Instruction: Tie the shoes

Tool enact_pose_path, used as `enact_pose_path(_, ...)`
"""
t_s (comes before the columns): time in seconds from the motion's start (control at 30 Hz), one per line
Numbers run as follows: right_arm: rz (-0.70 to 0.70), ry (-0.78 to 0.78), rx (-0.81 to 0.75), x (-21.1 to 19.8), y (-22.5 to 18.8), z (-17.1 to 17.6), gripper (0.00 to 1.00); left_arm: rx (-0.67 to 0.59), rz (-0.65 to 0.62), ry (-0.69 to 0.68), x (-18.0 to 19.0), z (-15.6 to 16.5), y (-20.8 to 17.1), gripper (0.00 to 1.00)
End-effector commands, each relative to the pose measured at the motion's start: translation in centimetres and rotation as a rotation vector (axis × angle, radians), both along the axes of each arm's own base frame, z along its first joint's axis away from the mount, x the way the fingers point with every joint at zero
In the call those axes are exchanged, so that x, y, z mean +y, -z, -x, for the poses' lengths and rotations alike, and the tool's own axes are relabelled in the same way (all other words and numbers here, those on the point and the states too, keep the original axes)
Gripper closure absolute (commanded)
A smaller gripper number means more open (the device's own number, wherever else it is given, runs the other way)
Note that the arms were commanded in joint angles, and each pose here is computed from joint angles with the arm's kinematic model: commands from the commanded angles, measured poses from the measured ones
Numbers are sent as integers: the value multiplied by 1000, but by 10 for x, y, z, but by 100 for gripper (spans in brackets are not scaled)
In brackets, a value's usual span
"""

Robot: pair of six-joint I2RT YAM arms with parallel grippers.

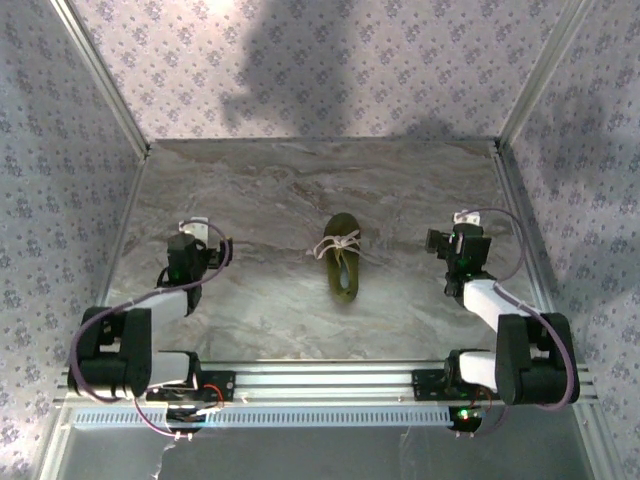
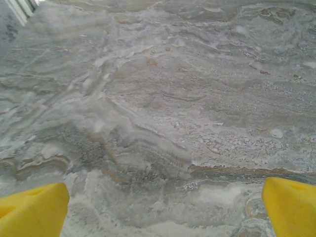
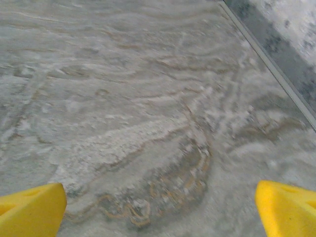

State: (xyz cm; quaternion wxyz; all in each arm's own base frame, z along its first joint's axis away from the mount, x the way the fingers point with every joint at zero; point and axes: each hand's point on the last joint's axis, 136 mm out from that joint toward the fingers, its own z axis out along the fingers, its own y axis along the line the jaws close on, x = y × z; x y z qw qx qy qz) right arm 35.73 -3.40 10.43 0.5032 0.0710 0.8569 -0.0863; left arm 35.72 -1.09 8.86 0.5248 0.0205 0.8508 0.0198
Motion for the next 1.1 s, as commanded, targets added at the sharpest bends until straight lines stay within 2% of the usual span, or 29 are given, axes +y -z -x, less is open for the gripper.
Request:
enact_pose_path(0.0, 28, -127, -107, 17, -15, -15, 0, -171, 1, 72, -7, -19, -35, 0)
enact_pose_path(0.13, 22, -166, -147, 23, -10, -19, 0, -171, 52, 70, 0, -20, -29, 0)
enact_pose_path(0.33, 34, -159, -170, 22, 4, -21, 0, -138, 61, 87, -2, -31, -6, 0)
enact_pose_path(0.4, 30, -154, -166, 20, 15, -25, 0, -69, 84, 53, 6, -38, 0, 1)
enact_pose_path(0.47, 8, -158, -79, 20, 22, -32, 0, -74, 94, -38, 23, -41, 0, 0)
enact_pose_path(0.5, -21, -173, -102, 18, 19, -34, 0, -67, 91, -48, 24, -41, 1, 0)
enact_pose_path(1.07, -31, -173, -92, 17, 21, -34, 0, -69, 82, -52, 23, -41, 0, 0)
